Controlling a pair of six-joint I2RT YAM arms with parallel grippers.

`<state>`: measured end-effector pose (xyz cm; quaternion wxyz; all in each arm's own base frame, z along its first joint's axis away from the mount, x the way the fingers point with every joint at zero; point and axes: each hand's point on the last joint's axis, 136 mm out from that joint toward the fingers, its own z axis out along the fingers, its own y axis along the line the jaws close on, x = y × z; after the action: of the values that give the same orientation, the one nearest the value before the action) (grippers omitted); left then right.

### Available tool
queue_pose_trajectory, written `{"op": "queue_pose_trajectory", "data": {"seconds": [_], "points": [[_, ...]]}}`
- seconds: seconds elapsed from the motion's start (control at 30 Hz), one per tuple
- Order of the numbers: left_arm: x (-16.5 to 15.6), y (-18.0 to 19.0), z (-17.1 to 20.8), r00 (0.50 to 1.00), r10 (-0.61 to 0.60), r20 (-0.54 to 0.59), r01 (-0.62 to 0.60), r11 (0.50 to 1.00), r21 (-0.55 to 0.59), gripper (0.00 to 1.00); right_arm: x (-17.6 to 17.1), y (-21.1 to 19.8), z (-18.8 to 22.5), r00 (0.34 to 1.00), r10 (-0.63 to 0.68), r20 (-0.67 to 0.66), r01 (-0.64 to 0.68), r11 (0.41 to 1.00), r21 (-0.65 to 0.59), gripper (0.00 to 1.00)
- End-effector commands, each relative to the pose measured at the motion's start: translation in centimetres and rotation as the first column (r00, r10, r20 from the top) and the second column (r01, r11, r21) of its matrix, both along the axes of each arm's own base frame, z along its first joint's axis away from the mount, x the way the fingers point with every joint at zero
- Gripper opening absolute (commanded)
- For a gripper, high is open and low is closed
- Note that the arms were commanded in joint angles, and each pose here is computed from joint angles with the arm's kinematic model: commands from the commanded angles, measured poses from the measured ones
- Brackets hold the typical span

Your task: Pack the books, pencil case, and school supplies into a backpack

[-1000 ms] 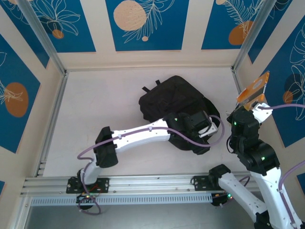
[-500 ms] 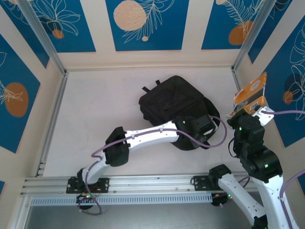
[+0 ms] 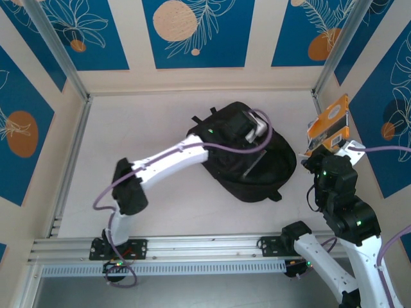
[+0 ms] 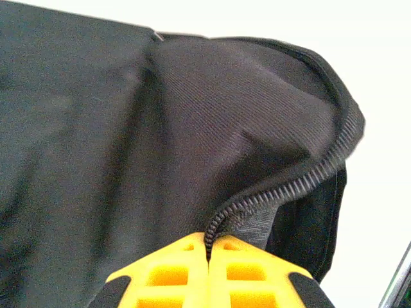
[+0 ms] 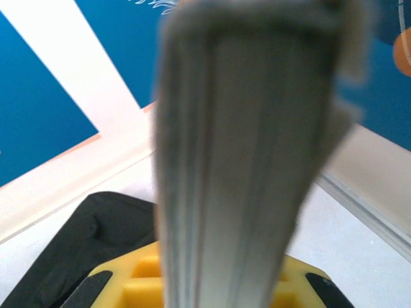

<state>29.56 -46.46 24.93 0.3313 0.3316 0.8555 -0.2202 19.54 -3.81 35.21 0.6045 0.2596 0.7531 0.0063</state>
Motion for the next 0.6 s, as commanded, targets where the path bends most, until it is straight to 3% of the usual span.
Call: {"op": "queue_pose_trajectory", "data": {"seconds": [0.0, 0.13, 0.27, 0.4, 0.57], "points": [[1.0, 2.4, 5.3, 0.996, 0.068, 0.051, -0.063, 0.993, -0.103, 0.0, 0.0, 1.3, 2.8, 0.991, 0.083, 0.106, -0.087, 0.995, 0.039, 0.0], [2.1, 4.2, 6.6, 0.993, 0.104, 0.056, -0.097, 0.988, -0.121, 0.0, -0.3, 1.6, 0.7, 0.996, 0.086, 0.038, -0.09, 0.99, 0.107, 0.0], [3.1, 5.4, 6.6, 0.99, 0.136, 0.038, -0.13, 0.983, -0.127, 0.0, -1.3, 3.3, -1.8, 0.982, 0.183, -0.035, -0.173, 0.965, 0.195, 0.0], [3.6, 5.7, 6.6, 0.989, 0.147, 0.025, -0.142, 0.98, -0.142, 0.0, -2.7, 5.7, -3.4, 0.947, 0.32, -0.036, -0.295, 0.907, 0.301, 0.0], [4.2, 6.0, 7.4, 0.987, 0.16, 0.021, -0.154, 0.974, -0.168, 0.0, -4.0, 8.0, -5.5, 0.908, 0.412, -0.077, -0.337, 0.826, 0.451, 0.0]]}}
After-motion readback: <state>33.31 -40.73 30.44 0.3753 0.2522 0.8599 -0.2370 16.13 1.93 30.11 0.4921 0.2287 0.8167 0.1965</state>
